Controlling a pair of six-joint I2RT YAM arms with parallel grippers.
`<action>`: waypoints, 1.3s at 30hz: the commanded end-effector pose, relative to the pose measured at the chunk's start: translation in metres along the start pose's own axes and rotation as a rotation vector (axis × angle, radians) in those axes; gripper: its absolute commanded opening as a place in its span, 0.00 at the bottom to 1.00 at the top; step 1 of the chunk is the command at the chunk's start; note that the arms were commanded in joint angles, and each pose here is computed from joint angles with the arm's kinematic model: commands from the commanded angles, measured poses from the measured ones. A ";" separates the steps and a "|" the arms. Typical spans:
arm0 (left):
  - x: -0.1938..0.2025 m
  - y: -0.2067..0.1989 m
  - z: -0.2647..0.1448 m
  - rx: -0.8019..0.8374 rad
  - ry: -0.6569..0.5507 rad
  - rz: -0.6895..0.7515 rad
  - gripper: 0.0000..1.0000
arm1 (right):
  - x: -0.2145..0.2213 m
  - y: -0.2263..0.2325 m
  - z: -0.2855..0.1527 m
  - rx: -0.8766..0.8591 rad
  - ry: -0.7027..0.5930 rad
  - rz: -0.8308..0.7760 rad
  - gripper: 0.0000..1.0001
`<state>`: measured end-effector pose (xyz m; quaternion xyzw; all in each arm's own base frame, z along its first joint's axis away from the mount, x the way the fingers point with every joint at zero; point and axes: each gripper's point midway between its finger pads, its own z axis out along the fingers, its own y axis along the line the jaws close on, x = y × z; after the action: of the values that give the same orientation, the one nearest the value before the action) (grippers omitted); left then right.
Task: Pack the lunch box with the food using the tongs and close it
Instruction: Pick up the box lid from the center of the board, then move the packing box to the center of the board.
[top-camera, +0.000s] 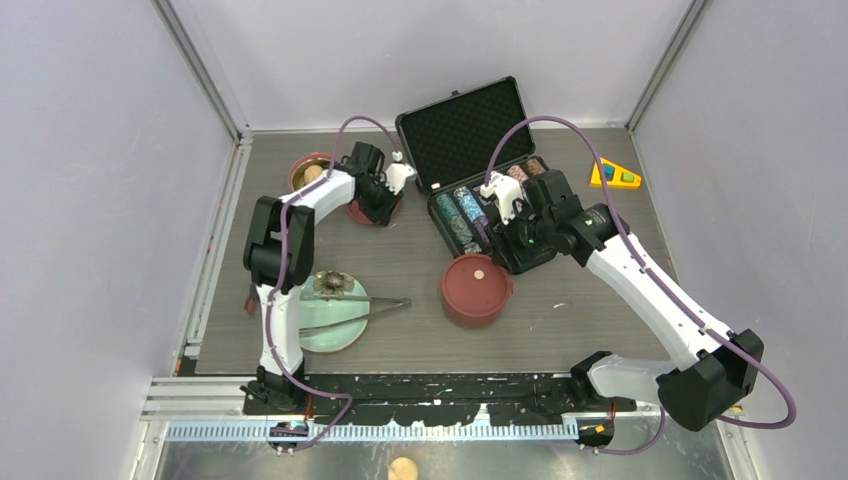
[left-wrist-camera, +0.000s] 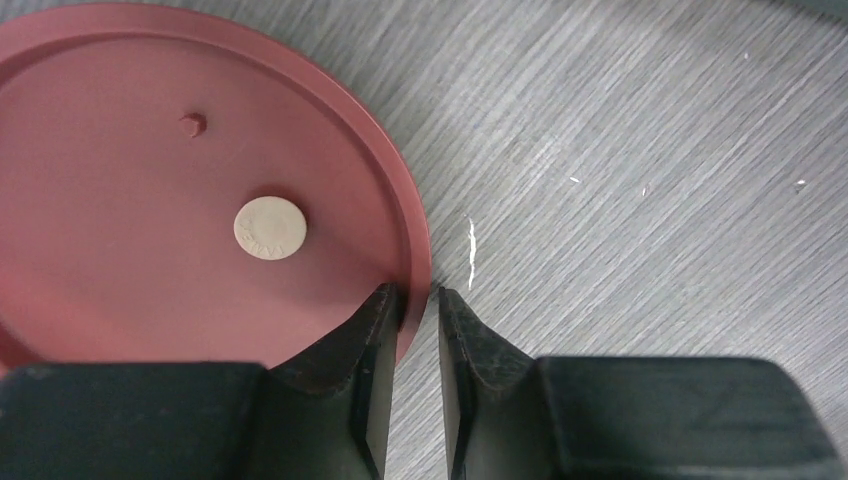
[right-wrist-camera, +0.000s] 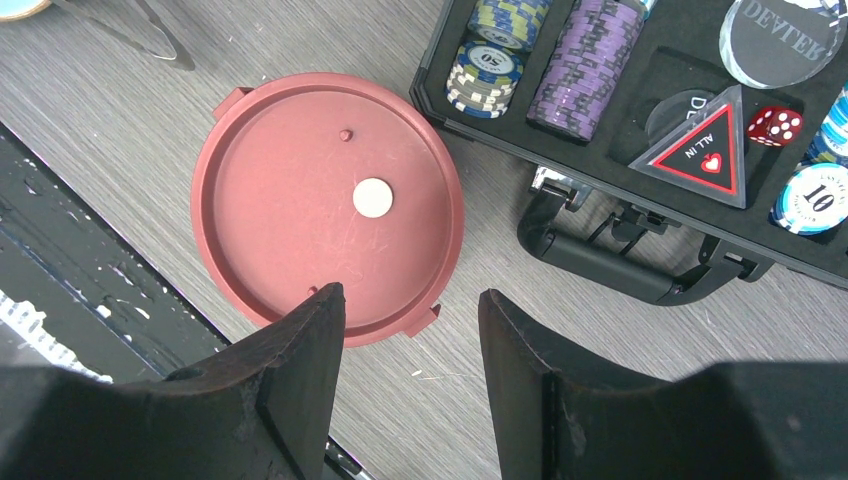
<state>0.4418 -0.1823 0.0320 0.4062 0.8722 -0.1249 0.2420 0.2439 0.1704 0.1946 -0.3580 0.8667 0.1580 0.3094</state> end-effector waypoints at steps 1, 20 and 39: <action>-0.011 0.000 -0.015 -0.030 -0.036 0.038 0.21 | -0.012 -0.002 -0.005 0.010 -0.054 0.007 0.57; -0.052 -0.013 -0.128 -0.130 -0.185 0.097 0.00 | -0.012 0.001 -0.007 -0.002 -0.055 0.008 0.57; -0.024 0.102 -0.120 -0.220 -0.053 -0.064 0.00 | -0.006 0.004 -0.005 -0.019 -0.047 0.015 0.57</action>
<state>0.4925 -0.0817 0.1480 0.3484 0.8835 -0.0327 0.3114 0.2416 0.1722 0.1936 -0.3533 0.8682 0.1685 0.3050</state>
